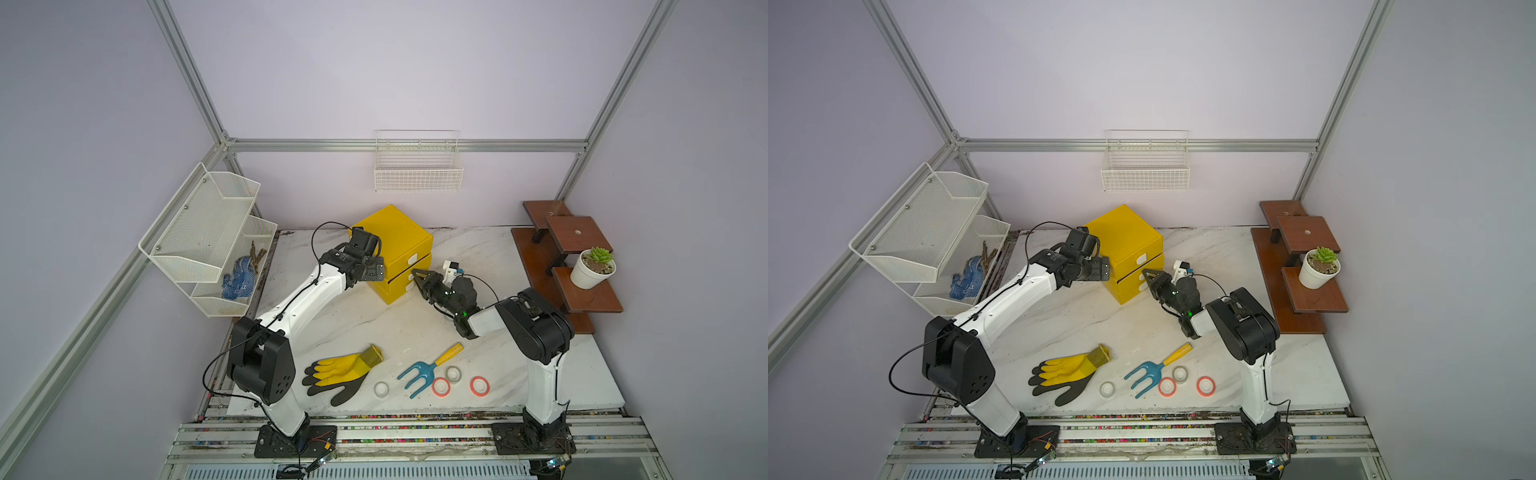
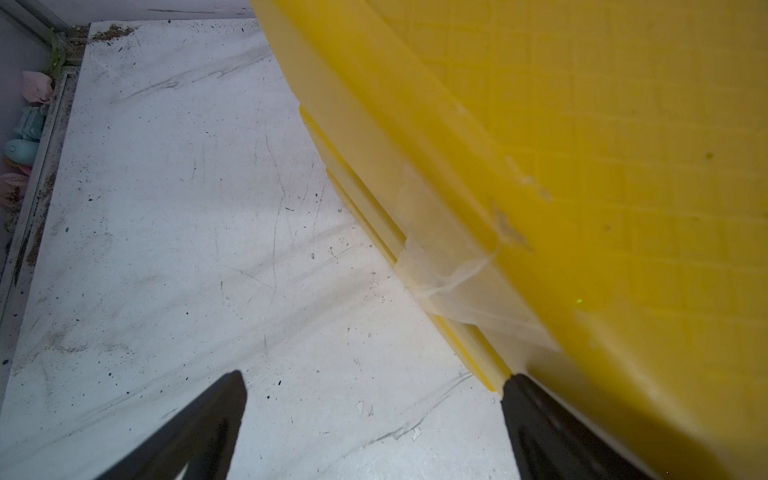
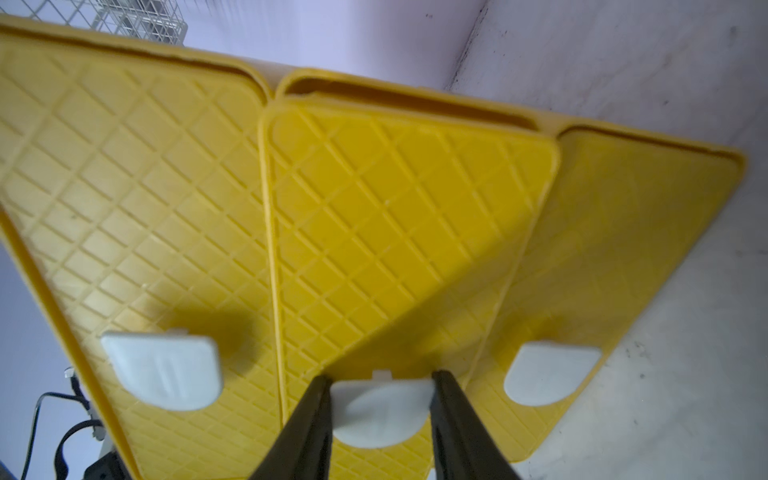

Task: Place the transparent tape into the drawer according to color
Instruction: Open the drawer in the storage box.

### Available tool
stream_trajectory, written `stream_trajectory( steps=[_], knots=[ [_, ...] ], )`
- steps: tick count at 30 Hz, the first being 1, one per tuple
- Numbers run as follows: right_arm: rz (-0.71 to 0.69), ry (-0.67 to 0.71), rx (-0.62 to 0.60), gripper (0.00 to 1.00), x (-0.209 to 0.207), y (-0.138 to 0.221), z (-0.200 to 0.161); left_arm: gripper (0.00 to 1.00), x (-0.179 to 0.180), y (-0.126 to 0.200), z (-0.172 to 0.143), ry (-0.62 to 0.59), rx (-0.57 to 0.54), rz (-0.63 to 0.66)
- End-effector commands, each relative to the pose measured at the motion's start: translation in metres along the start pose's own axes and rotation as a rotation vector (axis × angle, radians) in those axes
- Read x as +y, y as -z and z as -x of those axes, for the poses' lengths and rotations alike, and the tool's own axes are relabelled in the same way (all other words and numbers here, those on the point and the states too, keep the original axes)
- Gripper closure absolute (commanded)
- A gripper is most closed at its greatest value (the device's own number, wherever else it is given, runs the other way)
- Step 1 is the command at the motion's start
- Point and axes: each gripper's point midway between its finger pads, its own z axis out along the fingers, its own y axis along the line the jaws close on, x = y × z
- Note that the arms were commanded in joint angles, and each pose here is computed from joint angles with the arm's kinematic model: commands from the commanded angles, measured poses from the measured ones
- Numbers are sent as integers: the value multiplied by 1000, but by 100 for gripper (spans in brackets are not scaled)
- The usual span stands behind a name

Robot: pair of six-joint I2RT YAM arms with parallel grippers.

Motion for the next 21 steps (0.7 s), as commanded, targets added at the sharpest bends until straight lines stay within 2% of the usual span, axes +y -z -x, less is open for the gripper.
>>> stream_trajectory(
  steps=[1, 12, 21],
  knots=[
    [34, 12, -4, 67, 13, 18, -1, 0, -3, -1, 15, 12, -41, -20],
    [17, -21, -22, 67, 10, 68, -7, 0, -1, -2, 15, 17, -37, -20],
    [1, -40, -36, 67, 3, 89, -9, 0, -1, -4, 15, 18, -35, -22]
  ],
)
